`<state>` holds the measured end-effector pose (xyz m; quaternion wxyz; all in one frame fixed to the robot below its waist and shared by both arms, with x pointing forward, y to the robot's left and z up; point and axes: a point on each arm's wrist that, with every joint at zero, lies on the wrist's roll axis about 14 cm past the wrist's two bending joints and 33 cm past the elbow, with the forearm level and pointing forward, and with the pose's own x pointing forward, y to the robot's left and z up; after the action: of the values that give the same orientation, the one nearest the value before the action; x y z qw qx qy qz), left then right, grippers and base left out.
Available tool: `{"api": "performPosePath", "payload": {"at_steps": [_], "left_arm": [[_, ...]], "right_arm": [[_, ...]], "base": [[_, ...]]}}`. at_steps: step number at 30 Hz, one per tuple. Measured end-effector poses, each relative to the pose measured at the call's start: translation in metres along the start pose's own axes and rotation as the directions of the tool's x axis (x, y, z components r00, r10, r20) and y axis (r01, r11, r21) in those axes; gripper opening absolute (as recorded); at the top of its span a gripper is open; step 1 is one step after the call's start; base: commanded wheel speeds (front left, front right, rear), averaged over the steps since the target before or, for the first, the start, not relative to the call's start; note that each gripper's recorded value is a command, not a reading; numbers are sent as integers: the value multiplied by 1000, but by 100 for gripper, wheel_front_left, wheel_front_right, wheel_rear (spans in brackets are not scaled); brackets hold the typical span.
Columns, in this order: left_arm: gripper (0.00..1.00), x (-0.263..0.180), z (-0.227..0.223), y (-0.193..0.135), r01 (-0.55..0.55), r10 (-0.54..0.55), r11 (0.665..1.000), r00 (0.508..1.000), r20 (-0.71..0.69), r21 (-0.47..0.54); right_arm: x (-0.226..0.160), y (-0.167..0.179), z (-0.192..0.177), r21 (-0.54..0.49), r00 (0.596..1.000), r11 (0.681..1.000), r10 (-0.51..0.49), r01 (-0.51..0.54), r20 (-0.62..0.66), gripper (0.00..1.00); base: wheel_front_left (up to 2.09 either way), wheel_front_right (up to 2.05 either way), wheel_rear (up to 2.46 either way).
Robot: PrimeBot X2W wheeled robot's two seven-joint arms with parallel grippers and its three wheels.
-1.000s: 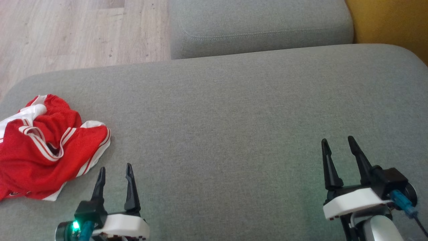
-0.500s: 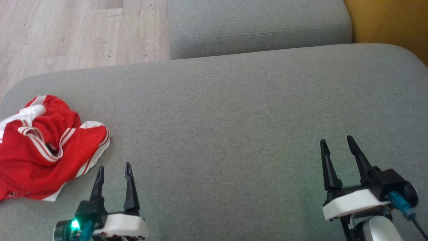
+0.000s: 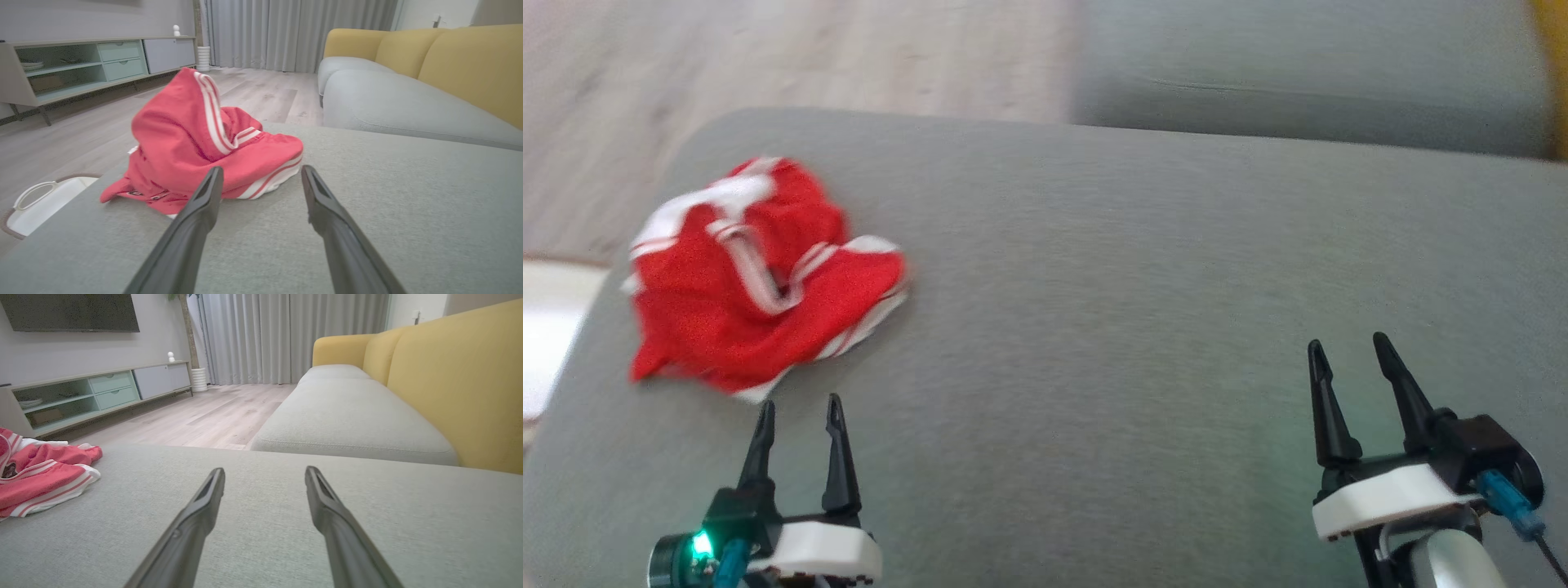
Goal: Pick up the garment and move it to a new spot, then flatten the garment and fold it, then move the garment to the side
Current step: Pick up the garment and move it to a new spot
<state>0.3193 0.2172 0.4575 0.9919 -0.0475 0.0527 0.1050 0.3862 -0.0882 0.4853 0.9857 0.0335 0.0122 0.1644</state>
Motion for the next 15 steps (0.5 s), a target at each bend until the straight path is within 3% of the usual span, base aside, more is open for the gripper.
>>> {"api": "performPosePath", "payload": {"at_steps": [9,15], "left_arm": [[100,-39,1,67,-210,210,978,978,10,-1],[100,-54,3,82,-257,257,966,966,16,-19]], "right_arm": [[34,68,-8,14,977,977,212,-212,-22,100],[42,90,-12,19,960,961,277,-277,-31,100]], "base": [[0,0,0],[0,0,0]]}}
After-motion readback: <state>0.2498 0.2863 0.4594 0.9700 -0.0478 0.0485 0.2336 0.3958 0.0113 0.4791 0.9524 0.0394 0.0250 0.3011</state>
